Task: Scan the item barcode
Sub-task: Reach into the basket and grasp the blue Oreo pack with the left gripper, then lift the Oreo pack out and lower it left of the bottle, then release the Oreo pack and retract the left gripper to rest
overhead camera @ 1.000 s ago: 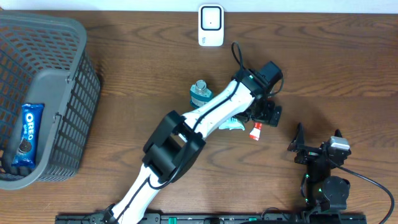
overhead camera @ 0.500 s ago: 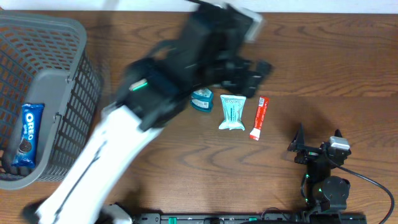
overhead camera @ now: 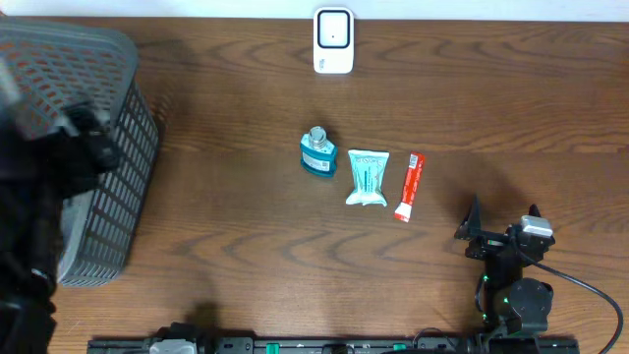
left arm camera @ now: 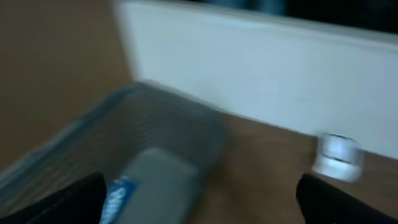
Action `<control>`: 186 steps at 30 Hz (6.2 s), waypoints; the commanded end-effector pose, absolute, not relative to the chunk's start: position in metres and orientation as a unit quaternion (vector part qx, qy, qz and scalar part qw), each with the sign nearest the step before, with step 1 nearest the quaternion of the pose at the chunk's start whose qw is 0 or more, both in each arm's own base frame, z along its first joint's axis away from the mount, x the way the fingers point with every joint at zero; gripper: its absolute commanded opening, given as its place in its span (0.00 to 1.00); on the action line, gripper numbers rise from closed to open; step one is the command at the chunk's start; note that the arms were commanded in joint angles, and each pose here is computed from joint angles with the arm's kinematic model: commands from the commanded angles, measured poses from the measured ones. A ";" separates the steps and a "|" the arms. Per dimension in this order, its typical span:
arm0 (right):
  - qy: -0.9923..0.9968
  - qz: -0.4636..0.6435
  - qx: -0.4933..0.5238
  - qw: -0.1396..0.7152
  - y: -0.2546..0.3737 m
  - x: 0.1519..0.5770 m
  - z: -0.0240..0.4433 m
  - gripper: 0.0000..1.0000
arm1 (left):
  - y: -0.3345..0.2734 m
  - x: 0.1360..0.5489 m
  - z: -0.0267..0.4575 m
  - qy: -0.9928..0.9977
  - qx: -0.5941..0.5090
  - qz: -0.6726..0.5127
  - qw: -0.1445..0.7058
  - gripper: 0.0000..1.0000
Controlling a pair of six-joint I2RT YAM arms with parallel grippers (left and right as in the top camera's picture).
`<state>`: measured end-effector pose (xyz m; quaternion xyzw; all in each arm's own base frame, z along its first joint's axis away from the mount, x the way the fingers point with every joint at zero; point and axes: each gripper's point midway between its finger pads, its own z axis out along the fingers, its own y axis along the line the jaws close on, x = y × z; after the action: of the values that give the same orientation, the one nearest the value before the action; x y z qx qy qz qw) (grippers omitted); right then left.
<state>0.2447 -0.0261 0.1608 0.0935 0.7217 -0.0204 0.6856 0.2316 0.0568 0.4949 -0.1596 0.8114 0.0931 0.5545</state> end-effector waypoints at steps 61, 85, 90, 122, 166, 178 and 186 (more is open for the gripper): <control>0.723 -0.032 0.096 0.683 -0.031 0.244 0.159 0.99 | 0.289 0.255 0.013 0.923 -0.372 0.089 -0.048 0.89; 0.723 -0.032 0.096 0.683 -0.031 0.244 0.159 0.99 | 0.254 0.355 0.234 0.862 -0.409 0.010 0.299 0.07; 0.723 -0.032 0.096 0.683 -0.031 0.244 0.159 0.99 | 0.225 0.340 0.374 0.760 -0.435 -0.002 0.483 0.07; 0.723 -0.032 0.096 0.683 -0.031 0.244 0.159 0.99 | -0.094 0.341 0.043 0.970 -0.239 -0.049 -0.004 0.41; 0.723 -0.032 0.096 0.683 -0.031 0.244 0.159 0.99 | -0.065 0.376 0.195 0.933 -0.228 -0.056 0.274 0.98; 0.723 -0.032 0.096 0.683 -0.031 0.244 0.159 0.99 | -0.028 0.311 0.551 0.662 -0.106 -0.092 0.736 0.98; 0.723 -0.032 0.096 0.683 -0.031 0.244 0.159 0.99 | 0.053 0.233 0.587 0.610 -0.139 0.175 0.760 0.98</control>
<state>0.2447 -0.0261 0.1608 0.0933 0.7217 -0.0206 0.6856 0.2437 0.0190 0.6025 -0.1376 0.5821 0.0069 0.8014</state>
